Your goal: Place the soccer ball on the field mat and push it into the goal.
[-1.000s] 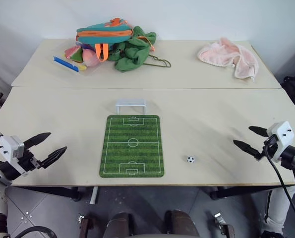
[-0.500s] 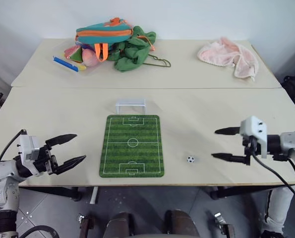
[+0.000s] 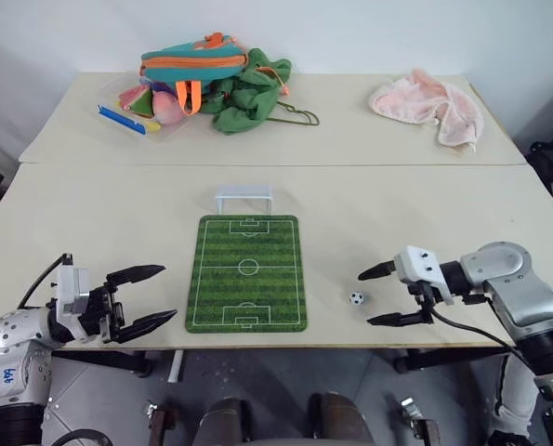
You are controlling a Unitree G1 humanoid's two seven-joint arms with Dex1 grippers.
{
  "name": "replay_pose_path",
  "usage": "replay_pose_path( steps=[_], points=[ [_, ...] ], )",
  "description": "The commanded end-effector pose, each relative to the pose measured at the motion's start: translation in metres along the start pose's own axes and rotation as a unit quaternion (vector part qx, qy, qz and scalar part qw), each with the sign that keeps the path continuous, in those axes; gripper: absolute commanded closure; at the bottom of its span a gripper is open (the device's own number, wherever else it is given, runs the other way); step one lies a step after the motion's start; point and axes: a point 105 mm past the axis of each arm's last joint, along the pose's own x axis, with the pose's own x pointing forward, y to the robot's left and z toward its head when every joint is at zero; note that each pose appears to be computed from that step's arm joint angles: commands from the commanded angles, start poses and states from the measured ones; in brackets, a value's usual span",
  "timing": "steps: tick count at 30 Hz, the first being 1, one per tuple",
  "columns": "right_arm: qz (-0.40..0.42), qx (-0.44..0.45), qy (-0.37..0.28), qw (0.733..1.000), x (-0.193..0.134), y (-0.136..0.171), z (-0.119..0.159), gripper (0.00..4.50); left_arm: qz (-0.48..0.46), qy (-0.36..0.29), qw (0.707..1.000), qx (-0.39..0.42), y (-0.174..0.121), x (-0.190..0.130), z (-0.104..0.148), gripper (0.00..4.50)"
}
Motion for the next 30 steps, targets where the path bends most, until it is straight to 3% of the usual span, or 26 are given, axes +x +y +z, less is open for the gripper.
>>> replay_pose_path(
  steps=[1, 3, 6, 15, 23, 28, 30],
  points=[
    [0.006, -0.014, -0.004, 1.0, 0.009, -0.006, 0.0, 0.02, 0.015, -0.013, 1.0, 0.015, -0.005, -0.007, 0.012, 0.0],
    [0.005, -0.014, -0.005, 1.0, 0.012, -0.01, -0.001, 0.02, 0.022, -0.013, 1.0, 0.016, -0.006, -0.008, 0.012, 0.0],
    [0.007, -0.016, -0.004, 1.0, 0.013, -0.011, -0.004, 0.64, 0.022, -0.012, 1.0, 0.015, -0.008, -0.008, 0.012, 0.0],
    [-0.004, -0.031, -0.022, 0.999, 0.01, -0.013, 0.002, 3.66, 0.021, -0.013, 0.999, 0.02, -0.006, -0.006, 0.01, 0.0],
    [-0.029, -0.063, -0.082, 0.994, 0.005, -0.014, 0.054, 3.66, 0.004, -0.007, 1.0, 0.023, -0.005, -0.01, -0.001, 0.0],
    [0.021, -0.073, -0.131, 0.989, 0.043, 0.003, 0.101, 3.66, -0.01, -0.014, 1.0, 0.022, 0.001, -0.016, -0.008, 0.0],
    [0.041, -0.07, -0.105, 0.991, 0.068, 0.006, 0.105, 3.66, -0.025, -0.034, 0.999, 0.019, 0.002, -0.017, -0.008, 0.0]
  ],
)
